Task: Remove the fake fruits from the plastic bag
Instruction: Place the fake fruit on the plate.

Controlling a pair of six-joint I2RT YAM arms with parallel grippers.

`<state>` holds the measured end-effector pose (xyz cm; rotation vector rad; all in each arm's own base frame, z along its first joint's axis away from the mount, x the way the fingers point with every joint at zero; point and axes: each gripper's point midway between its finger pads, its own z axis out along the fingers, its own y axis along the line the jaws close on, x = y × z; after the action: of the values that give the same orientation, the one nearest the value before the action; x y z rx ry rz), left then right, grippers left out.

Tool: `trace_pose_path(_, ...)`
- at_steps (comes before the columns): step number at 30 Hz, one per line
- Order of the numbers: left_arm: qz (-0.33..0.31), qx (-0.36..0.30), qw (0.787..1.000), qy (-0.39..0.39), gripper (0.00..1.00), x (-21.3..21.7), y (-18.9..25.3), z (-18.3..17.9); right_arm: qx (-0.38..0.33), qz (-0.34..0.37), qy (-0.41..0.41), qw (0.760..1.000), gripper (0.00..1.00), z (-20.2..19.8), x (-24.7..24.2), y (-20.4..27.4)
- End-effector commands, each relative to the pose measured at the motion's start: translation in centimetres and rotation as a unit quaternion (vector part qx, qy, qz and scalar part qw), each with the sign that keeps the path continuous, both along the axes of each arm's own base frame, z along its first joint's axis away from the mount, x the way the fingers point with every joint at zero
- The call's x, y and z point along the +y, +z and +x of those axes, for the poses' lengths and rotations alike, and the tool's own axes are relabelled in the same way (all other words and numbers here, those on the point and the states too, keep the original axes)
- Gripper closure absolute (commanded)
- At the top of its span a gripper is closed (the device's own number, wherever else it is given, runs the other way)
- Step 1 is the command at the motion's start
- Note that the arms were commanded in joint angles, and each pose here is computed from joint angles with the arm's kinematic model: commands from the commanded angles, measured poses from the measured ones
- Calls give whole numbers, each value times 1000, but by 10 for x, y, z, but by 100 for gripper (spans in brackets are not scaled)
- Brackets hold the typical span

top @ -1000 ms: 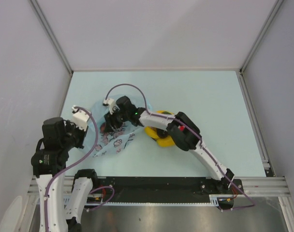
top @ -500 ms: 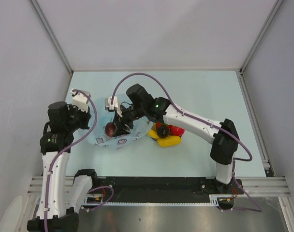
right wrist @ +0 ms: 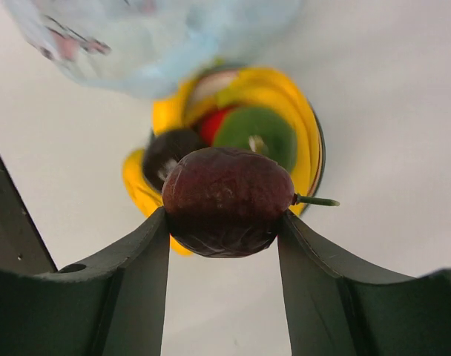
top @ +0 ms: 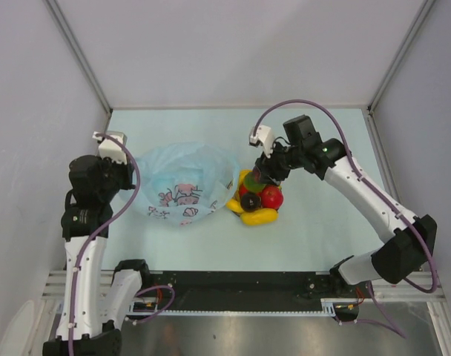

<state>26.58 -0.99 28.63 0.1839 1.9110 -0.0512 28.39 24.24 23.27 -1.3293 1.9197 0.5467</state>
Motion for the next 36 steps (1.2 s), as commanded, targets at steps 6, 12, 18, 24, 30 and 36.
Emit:
trace_pose_path(6,-12,-7,1000,9,100,2,2,4,79,-73,-112,988,69,20,-64,-58)
trace_pose_path(12,-12,-2,1000,12,100,3,-2,3,119,-70,-99,986,65,4,-57,-74)
trace_pose_path(18,-16,0,1000,11,100,3,-4,2,138,-68,-90,984,61,-4,-47,-82)
trace_pose_path(24,-17,1,1000,11,100,3,-6,0,150,-74,-67,984,59,-16,-34,-89)
trace_pose_path(30,-16,4,1000,9,100,3,-8,-2,146,-90,-53,984,57,-20,-26,-98)
trace_pose_path(36,-17,5,1000,6,100,1,-10,-2,146,-100,-53,983,53,-20,-26,-103)
